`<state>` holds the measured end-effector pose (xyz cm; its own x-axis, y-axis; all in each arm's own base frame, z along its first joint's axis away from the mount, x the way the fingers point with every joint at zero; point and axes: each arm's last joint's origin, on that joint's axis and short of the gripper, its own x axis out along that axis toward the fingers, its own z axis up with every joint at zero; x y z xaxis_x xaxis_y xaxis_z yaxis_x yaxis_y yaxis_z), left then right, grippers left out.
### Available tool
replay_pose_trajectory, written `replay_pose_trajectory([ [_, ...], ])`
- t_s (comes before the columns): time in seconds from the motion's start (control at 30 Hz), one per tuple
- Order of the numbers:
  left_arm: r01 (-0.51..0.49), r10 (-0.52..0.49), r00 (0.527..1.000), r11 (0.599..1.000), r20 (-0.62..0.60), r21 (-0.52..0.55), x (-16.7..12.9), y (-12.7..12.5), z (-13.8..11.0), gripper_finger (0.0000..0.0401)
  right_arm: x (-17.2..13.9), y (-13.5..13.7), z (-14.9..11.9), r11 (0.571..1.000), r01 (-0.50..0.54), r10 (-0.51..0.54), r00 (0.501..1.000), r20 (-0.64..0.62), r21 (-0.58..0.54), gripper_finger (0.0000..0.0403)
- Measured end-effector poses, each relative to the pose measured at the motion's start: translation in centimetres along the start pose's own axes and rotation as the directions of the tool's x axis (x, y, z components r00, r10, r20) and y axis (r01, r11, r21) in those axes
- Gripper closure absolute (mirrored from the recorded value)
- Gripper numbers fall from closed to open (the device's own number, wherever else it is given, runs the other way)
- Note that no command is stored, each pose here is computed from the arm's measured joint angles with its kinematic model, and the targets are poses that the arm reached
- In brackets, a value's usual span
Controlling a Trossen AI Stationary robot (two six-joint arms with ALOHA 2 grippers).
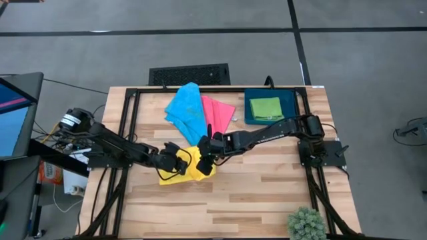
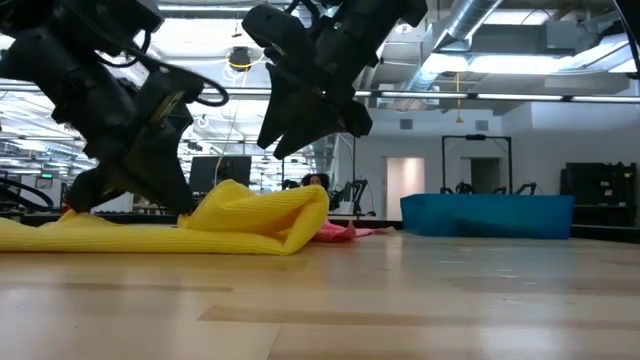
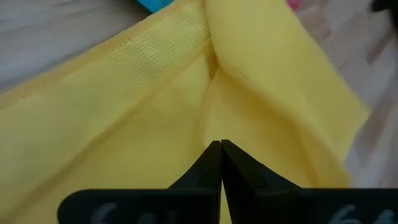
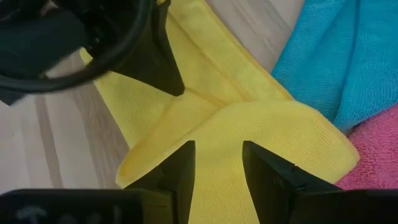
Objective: Fold microfiber towels
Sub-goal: Fold the yellow towel
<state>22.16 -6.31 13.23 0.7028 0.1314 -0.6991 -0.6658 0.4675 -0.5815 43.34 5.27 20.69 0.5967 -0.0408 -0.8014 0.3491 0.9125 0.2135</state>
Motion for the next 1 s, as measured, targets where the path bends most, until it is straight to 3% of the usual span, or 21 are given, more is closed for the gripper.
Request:
replay_pose_trajectory([
  [0.13, 0.053, -0.053, 0.998, 0.998, -0.025, -0.035, -1.0, -0.4, 0.7, 0.0376, 0.0, 0.0, 0.0, 1.0, -0.008, 0.008, 1.0, -0.005, 0.0, 0.0245],
  [0.4, -0.019, 0.019, 1.0, 0.999, -0.011, -0.045, -1.9, 0.3, 1.2, 0.0262, 0.0, 0.4, -0.2, 1.0, -0.015, 0.015, 1.0, -0.008, -0.007, 0.0248],
  [0.53, -0.055, 0.053, 0.998, 0.997, -0.031, -0.054, -1.0, 0.7, 1.2, 0.0227, 0.0, 0.4, -0.3, 1.0, -0.013, 0.013, 1.0, -0.012, -0.007, 0.0246],
  [0.8, -0.038, 0.032, 0.997, 0.996, -0.066, -0.087, 0.7, 0.6, 0.5, 0.0225, 0.0, 0.3, -0.4, 1.0, -0.006, 0.006, 1.0, -0.024, -0.009, 0.025],
  [1.0, -0.048, 0.039, 0.995, 0.994, -0.094, -0.097, 1.0, 0.8, 0.3, 0.0255, 0.0, 0.3, -0.4, 1.0, -0.004, 0.004, 1.0, -0.027, -0.01, 0.0251],
])
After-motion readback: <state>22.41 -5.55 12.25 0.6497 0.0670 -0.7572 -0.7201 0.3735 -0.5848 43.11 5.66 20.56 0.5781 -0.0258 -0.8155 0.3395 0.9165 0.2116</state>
